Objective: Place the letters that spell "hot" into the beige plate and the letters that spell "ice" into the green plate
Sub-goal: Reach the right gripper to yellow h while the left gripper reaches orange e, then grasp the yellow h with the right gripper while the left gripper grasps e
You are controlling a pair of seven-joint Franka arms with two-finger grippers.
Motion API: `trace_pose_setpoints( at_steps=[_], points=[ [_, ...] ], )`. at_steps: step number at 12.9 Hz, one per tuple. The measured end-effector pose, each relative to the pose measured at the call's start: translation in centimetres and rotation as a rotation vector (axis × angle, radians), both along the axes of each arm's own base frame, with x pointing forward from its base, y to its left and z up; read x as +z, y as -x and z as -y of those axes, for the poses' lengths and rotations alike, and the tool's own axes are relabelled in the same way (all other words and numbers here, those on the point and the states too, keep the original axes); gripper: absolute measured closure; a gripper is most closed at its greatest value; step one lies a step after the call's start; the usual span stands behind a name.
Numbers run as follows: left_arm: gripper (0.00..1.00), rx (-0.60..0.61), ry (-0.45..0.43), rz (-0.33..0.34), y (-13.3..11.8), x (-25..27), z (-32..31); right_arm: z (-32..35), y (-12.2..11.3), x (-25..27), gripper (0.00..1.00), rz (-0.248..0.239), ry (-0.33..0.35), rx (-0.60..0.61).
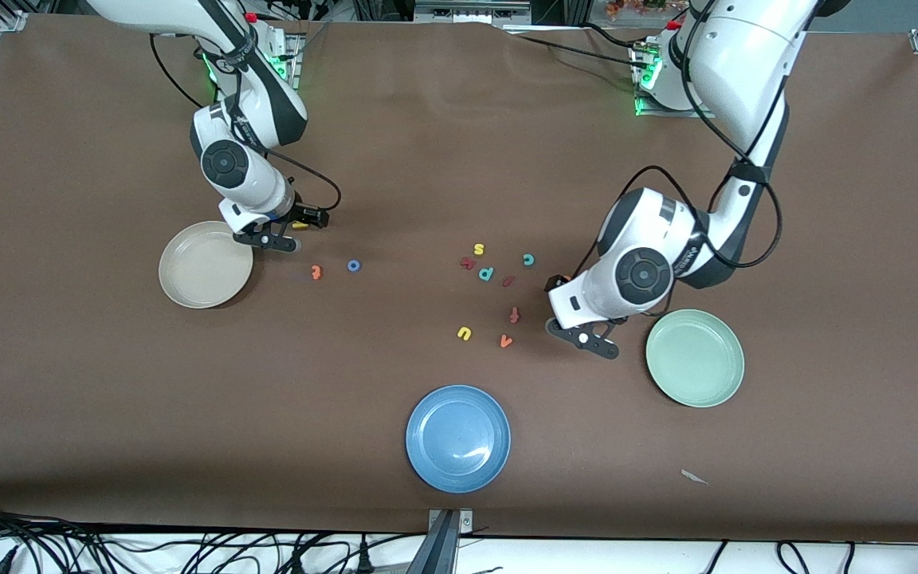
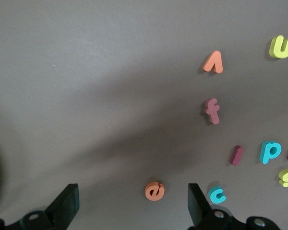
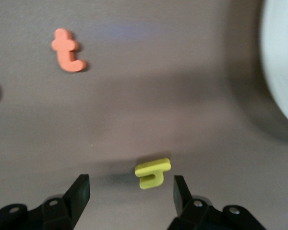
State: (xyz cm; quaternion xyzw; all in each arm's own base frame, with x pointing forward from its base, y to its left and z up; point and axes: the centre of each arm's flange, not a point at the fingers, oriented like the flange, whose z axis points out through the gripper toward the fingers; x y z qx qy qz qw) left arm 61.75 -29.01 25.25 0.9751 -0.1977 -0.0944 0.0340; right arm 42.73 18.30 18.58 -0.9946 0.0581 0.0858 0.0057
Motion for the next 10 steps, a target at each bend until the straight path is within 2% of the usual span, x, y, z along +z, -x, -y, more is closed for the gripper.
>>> trace_pose_setpoints(
  at_steps=[2,7,8,10],
  points=[
    [0.0,-0.002,-0.005,-0.006,0.8,-1.1,0.4,0.1,0.5,-1.0,0.24,0.005,-0.025,0.083],
    [0.02,0.007,-0.001,0.028,4.4,-6.1,-1.0,0.6,0.4,-1.3,0.25,0.008,-0.039,0.155],
    [0.07,0.006,-0.003,0.027,5.0,-5.9,-1.2,0.9,0.3,-1.3,0.25,0.008,-0.04,0.169],
    [0.32,0.002,-0.008,0.024,5.8,-5.3,-1.4,1.3,0.1,-1.3,0.25,0.008,-0.04,0.173]
  ],
)
